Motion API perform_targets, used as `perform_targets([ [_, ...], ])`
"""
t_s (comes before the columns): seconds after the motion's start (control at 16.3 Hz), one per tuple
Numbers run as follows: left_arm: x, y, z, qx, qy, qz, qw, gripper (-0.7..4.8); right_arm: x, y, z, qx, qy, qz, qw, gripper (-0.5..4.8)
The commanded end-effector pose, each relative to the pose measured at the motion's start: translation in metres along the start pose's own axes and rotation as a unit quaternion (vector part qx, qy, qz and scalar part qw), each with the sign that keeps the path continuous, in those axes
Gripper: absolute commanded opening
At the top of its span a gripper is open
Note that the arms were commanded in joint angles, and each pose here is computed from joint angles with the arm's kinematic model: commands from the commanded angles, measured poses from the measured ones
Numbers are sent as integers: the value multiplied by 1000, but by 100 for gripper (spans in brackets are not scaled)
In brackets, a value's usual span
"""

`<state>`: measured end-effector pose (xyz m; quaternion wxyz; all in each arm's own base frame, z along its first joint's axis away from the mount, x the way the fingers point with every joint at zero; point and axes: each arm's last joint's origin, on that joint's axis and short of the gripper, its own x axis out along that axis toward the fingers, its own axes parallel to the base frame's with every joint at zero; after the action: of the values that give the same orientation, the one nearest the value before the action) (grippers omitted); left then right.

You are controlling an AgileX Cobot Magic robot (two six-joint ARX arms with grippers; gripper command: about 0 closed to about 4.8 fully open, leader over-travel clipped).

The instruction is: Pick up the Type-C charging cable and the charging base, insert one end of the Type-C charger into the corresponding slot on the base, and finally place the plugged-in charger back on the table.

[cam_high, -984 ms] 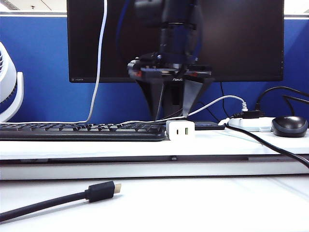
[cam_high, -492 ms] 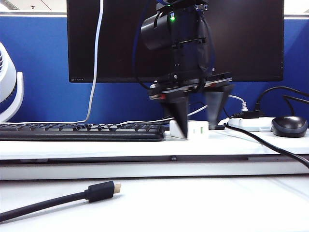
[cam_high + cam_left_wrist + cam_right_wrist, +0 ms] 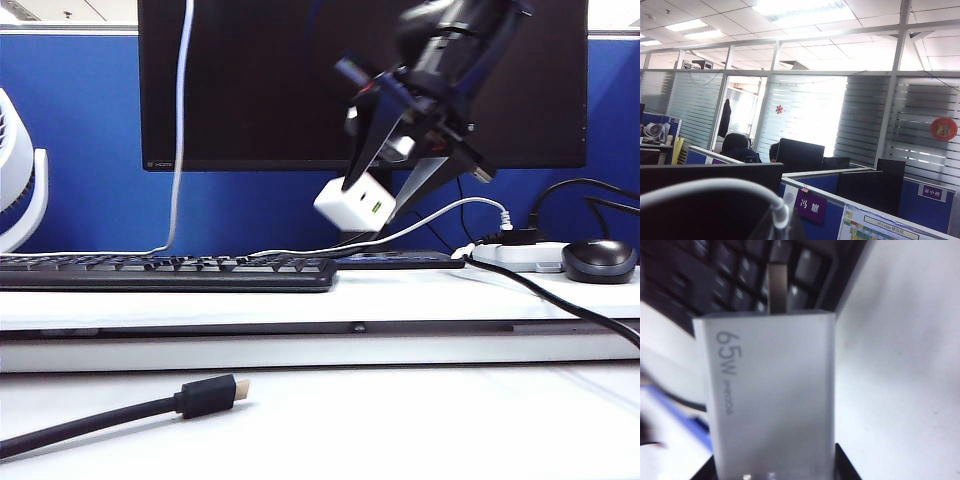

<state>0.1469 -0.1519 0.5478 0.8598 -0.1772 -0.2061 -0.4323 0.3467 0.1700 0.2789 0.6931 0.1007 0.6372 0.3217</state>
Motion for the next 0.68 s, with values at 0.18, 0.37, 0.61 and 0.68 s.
perform_targets([
  [0.18,-1,-1,4,1,-10,-4,1000,-5,-11,-30,10,42,-4,132,990,-1],
  [0.37,-1,-1,4,1,-11,-4,1000,-5,8,-40,15,57,21,161,985,0],
  [0.61,-3,-2,6,2,-14,-4,1000,-5,37,-66,13,117,82,90,986,6],
  [0.68,-3,-2,7,2,-14,-4,1000,-5,37,-71,10,126,88,57,986,292],
])
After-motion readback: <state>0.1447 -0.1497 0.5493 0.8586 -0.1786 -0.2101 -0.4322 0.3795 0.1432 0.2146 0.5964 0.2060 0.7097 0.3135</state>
